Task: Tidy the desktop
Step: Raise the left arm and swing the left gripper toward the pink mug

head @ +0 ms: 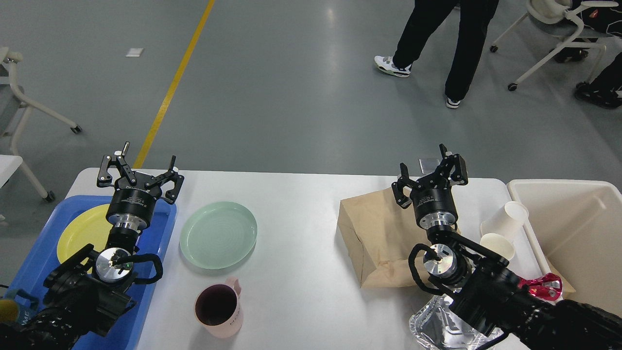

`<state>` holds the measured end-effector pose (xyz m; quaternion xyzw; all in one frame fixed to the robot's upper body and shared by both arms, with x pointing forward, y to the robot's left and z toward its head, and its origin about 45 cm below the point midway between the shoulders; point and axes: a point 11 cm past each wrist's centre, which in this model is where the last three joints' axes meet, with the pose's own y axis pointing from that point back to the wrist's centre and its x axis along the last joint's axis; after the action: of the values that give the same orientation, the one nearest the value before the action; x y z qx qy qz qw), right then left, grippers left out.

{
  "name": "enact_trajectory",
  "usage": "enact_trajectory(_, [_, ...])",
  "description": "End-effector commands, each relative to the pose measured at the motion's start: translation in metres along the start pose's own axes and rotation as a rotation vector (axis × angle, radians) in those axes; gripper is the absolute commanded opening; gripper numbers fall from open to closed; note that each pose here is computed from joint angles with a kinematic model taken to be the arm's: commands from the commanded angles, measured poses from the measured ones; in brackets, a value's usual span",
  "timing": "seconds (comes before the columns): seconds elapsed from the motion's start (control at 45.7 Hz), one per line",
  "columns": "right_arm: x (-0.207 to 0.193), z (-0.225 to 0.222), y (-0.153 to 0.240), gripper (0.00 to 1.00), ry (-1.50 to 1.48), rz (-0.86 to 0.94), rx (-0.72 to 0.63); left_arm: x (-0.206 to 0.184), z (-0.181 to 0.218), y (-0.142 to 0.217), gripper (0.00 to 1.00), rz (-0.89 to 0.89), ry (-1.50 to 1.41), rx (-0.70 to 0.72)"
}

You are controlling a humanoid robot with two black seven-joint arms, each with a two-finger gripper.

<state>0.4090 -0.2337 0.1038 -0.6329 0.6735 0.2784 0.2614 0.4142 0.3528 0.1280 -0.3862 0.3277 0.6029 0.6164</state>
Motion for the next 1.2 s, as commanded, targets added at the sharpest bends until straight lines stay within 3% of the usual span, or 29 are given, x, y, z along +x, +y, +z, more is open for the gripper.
enact_trajectory(0.0, [0.000,-0.001,0.000,1.00,0.001,0.001,0.001,0.000,0.001,0.000,0.97,-0.001,0.004,-0.008])
enact_trajectory(0.328, [0.000,0.000,0.000,1.00,0.000,0.000,0.000,-0.007,-0.008,0.005,0.97,-0.085,0.044,0.005])
enact_trajectory(0.482, [0.000,0.000,0.000,1.00,-0.001,-0.001,0.000,-0.007,-0.009,0.005,0.97,-0.082,0.051,0.001])
enact_trajectory(0.657, [0.000,0.000,0.000,1.00,0.000,0.000,0.000,-0.004,-0.012,-0.003,0.97,-0.013,-0.063,0.087])
enact_trajectory(0.897, [0.000,0.000,0.000,1.00,-0.001,-0.001,0.000,-0.017,0.049,-0.047,0.97,0.134,-0.597,0.200])
enact_trajectory(1.182, [0.000,0.000,0.000,1.00,0.000,0.000,0.000,-0.090,0.074,-0.095,0.97,-0.083,-1.306,0.452])
